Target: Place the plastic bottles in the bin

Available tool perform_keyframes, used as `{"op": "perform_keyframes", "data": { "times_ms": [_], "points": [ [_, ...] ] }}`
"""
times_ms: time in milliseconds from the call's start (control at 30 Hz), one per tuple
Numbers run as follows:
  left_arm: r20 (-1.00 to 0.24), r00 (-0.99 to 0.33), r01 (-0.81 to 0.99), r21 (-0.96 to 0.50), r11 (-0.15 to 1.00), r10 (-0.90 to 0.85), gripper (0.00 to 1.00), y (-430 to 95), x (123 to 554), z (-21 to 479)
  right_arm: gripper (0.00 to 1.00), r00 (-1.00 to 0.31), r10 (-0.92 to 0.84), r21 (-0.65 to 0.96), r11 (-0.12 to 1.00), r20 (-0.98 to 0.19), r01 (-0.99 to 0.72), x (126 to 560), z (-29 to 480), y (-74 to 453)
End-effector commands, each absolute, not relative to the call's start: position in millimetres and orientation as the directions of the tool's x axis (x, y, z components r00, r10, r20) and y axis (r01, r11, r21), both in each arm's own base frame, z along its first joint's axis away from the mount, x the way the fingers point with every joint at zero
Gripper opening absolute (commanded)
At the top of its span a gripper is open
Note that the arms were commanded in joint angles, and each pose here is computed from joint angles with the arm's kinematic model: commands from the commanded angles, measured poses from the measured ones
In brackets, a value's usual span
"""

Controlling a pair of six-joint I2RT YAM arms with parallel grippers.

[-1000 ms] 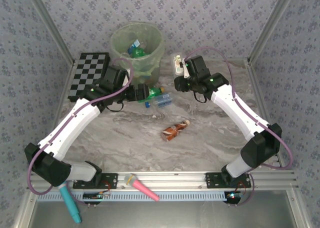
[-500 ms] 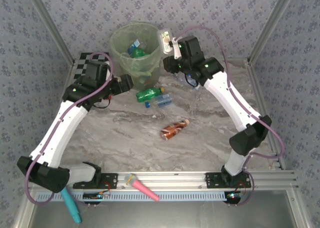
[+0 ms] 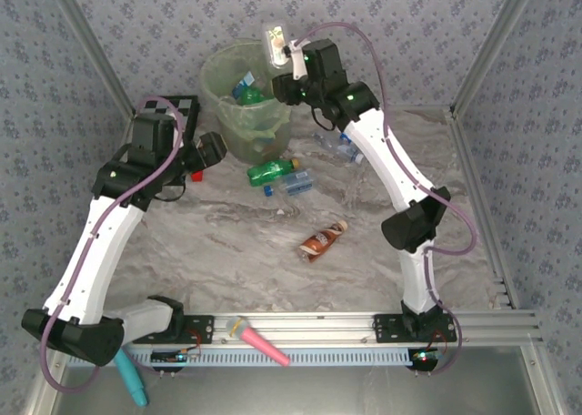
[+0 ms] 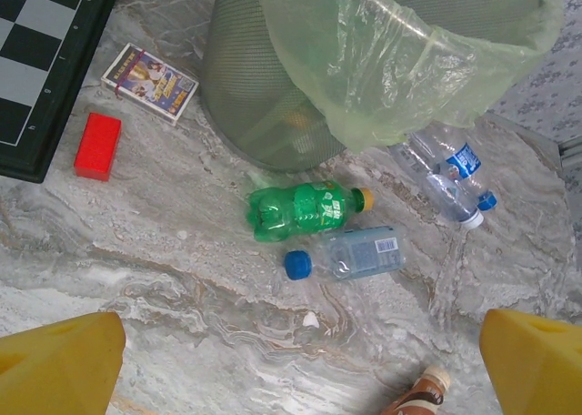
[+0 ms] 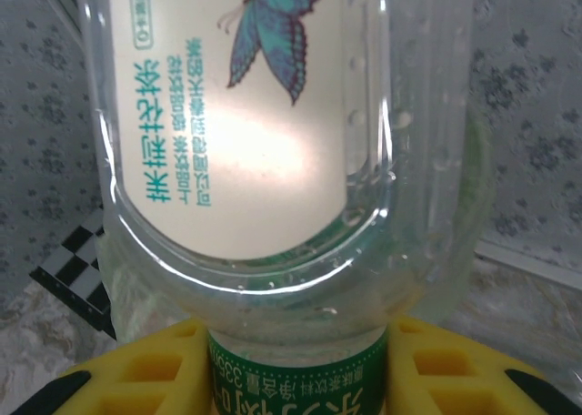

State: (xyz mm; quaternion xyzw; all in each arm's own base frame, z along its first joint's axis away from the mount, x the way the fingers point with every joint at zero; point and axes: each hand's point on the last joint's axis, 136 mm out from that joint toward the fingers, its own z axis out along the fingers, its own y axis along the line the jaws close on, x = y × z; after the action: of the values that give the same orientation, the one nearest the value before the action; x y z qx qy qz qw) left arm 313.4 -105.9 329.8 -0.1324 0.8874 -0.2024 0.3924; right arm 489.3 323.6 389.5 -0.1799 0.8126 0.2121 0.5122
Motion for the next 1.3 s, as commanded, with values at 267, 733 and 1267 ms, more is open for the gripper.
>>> {"op": "perform_keyframes", "data": {
  "times_ms": [267,733,1267],
  "points": [
    [-0.643,-0.636,-0.102,-0.478,0.872,-0.427,1.00,-94,302,339,0.38,-0.253,0.113,0.241,0.792,-0.961,-0.561,525,430,359],
    [-0.649,-0.618,-0.127,-0.476,0.870,-0.445,1.00,-83,299,338,0.40,-0.176,0.026,0.138,0.732,-0.984,-0.667,511,418,407],
    [-0.645,-0.616,-0.134,-0.480,0.867,-0.453,1.00,-81,302,337,1.00,-0.196,-0.054,0.099,0.717,-0.979,-0.690,506,393,419]
  ]
}}
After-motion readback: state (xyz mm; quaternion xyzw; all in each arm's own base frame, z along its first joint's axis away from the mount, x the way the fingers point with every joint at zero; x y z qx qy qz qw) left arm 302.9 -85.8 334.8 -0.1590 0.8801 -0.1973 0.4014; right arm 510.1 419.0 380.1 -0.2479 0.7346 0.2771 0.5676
